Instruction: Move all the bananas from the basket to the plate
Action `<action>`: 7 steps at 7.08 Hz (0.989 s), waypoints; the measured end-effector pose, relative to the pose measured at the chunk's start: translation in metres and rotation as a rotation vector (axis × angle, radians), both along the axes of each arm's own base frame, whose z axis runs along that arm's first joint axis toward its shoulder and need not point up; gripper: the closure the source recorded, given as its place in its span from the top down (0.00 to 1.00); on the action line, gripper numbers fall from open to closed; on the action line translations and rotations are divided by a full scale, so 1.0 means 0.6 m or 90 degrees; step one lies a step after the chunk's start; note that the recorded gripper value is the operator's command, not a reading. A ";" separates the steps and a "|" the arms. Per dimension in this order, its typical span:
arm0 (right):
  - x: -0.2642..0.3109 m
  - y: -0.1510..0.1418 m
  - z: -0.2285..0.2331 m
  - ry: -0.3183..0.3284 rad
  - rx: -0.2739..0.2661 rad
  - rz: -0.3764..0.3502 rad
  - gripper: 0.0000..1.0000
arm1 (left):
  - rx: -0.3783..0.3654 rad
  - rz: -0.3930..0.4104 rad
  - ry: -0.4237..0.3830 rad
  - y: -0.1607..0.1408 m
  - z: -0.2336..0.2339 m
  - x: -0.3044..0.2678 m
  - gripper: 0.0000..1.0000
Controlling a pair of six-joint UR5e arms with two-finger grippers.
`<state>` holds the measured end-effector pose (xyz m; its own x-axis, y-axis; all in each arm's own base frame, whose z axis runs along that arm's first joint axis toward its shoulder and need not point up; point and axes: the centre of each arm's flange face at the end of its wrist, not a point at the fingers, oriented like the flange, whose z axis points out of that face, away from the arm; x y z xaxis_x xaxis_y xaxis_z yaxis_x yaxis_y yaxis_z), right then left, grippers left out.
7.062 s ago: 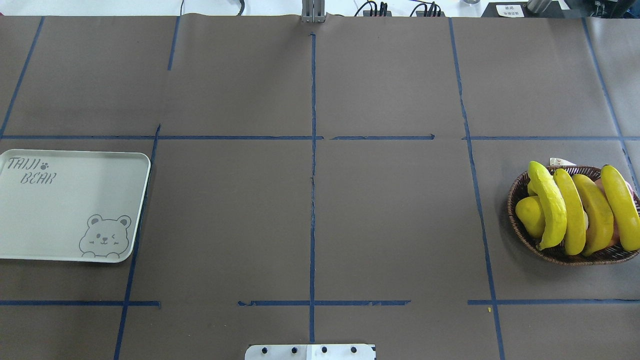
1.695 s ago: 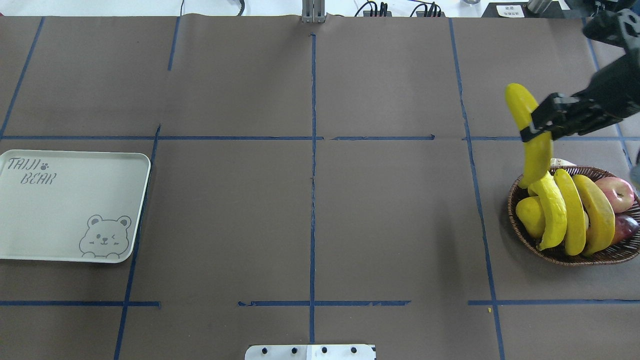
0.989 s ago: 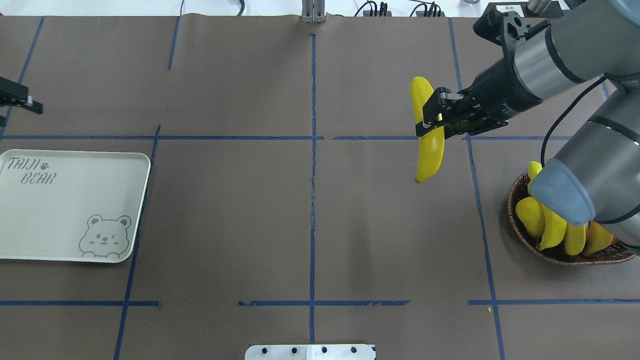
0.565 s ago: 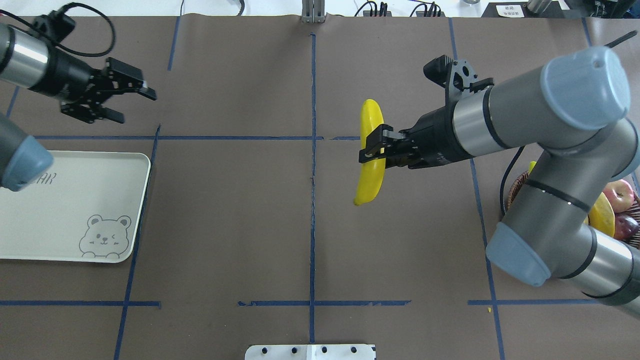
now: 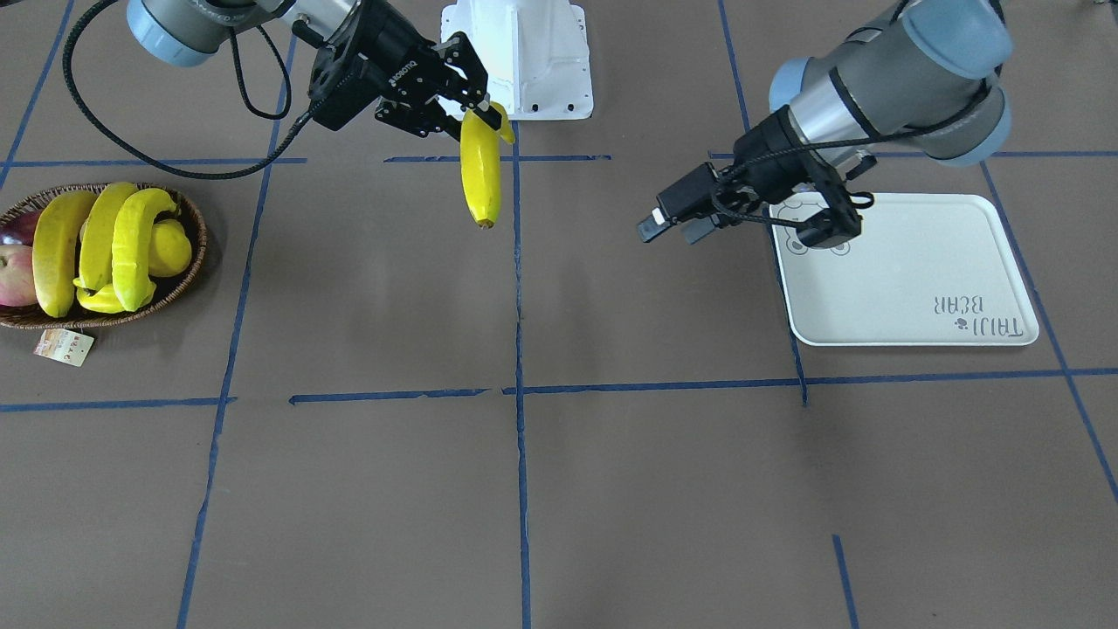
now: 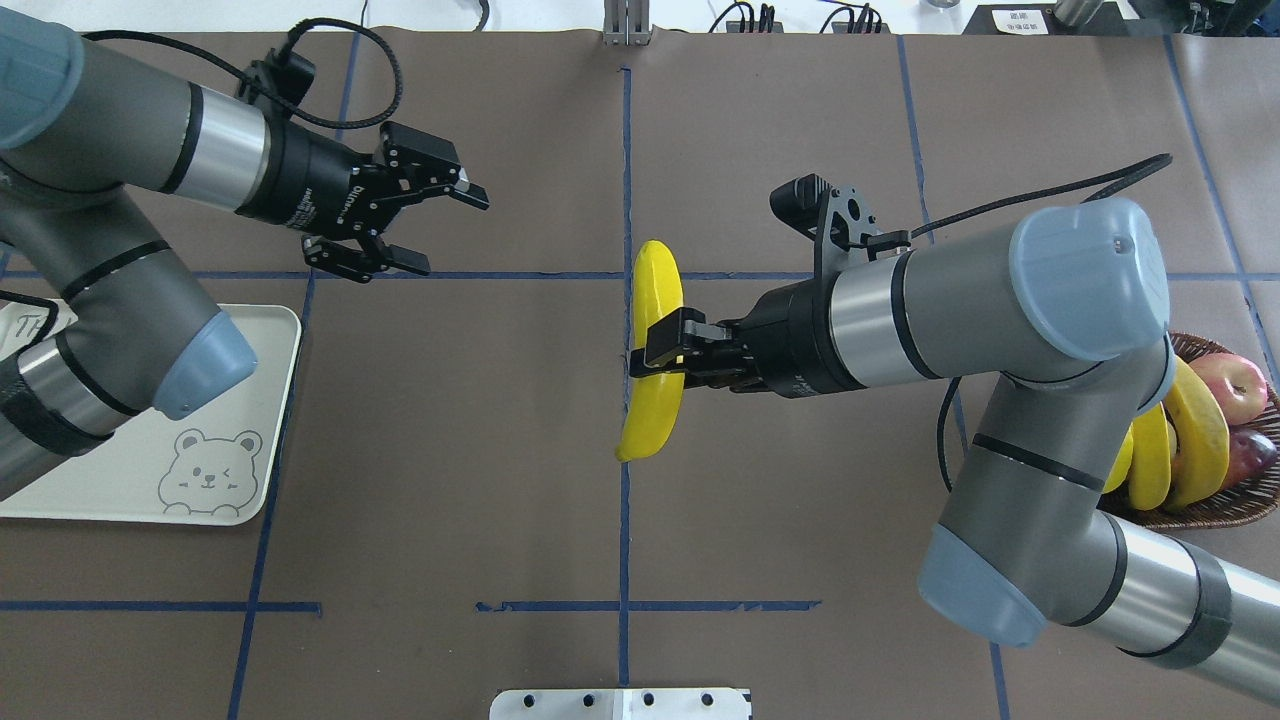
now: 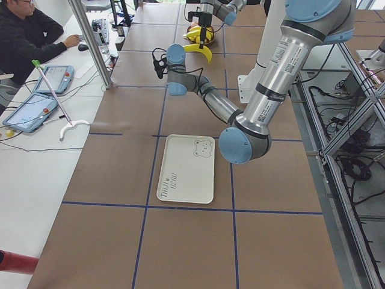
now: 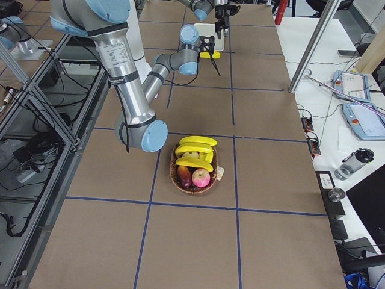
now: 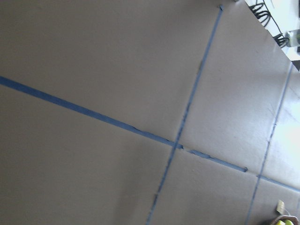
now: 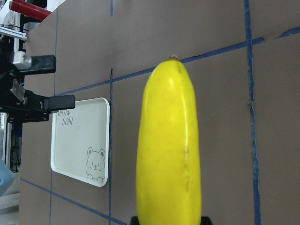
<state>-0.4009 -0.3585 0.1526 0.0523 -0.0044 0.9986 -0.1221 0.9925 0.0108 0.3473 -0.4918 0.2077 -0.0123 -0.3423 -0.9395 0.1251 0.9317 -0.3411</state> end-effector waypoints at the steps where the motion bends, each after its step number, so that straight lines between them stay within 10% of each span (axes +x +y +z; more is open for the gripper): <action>1: -0.009 0.010 -0.008 -0.005 0.002 -0.009 0.02 | -0.001 0.015 0.021 0.017 -0.035 0.021 0.98; 7: -0.034 0.036 -0.049 -0.031 0.017 -0.024 0.01 | 0.010 0.062 0.073 0.104 -0.113 0.119 0.88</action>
<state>-0.4211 -0.3371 0.1229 0.0023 -0.0326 0.9995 -0.0864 0.9957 0.0327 0.4185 -0.4296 0.1400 -0.0869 -0.3322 -0.9392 -0.0053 0.9429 -0.3330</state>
